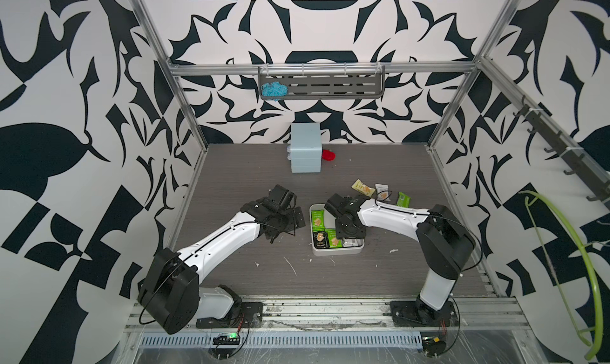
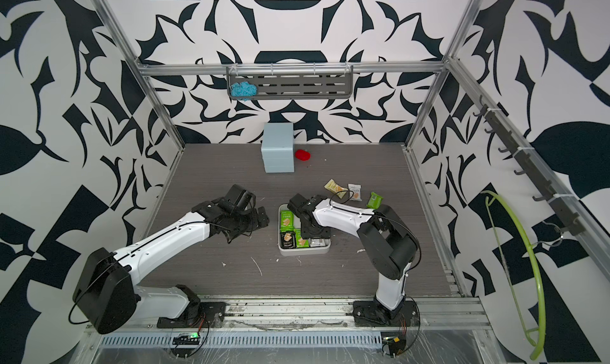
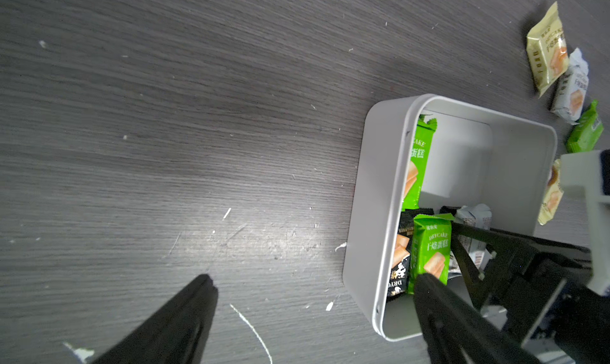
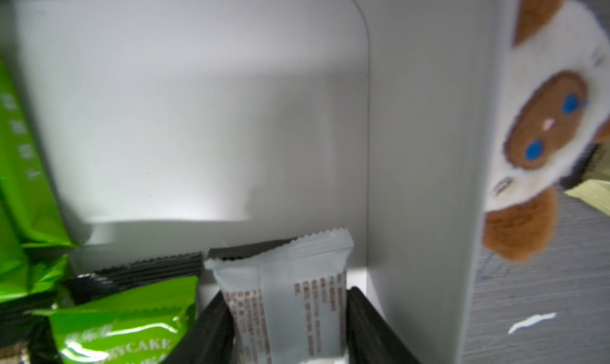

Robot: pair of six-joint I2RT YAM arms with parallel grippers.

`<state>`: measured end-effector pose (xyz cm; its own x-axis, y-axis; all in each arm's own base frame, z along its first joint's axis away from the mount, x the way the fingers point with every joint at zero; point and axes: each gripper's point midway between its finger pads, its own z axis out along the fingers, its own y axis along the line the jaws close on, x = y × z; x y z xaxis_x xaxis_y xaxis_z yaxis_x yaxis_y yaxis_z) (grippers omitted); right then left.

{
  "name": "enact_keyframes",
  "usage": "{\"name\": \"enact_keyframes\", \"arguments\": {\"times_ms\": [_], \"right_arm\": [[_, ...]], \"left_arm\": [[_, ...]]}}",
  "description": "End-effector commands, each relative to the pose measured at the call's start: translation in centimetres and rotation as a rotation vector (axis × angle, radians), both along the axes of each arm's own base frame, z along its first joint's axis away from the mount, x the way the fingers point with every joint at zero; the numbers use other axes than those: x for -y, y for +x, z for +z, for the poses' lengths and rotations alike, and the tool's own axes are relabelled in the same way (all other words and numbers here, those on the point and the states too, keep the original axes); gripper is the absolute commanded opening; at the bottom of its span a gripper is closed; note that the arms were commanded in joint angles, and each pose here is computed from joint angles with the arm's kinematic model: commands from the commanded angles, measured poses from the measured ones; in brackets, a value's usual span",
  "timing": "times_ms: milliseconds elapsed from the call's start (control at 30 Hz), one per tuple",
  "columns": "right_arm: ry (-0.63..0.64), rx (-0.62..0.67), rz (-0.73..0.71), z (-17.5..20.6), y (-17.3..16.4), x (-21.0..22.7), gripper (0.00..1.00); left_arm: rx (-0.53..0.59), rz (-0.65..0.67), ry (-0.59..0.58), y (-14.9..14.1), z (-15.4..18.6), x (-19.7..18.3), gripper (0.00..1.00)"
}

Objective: Take the cookies out of the storage box
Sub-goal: Pick up the cookie from the storage box.

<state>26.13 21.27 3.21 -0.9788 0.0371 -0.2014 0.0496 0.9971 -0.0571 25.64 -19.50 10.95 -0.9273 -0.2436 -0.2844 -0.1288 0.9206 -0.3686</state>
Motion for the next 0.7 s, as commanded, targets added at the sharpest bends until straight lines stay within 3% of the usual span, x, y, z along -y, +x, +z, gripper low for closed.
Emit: {"name": "enact_keyframes", "arguments": {"times_ms": [0, 233, 667], "right_arm": [[0.002, 0.013, -0.006, 0.6, 0.0, 0.5, 0.50], [0.024, 0.042, -0.007, 2.0, 0.2, 0.4, 0.41], [0.107, 0.147, 0.020, 7.7, 1.4, -0.5, 0.40]], "left_arm": [[-0.001, -0.006, 0.017, -0.4, 0.3, -0.4, 1.00], [-0.001, -0.005, 0.021, -0.4, 0.2, -0.5, 1.00], [-0.004, -0.008, 0.013, 0.0, 0.3, -0.1, 1.00]]}}
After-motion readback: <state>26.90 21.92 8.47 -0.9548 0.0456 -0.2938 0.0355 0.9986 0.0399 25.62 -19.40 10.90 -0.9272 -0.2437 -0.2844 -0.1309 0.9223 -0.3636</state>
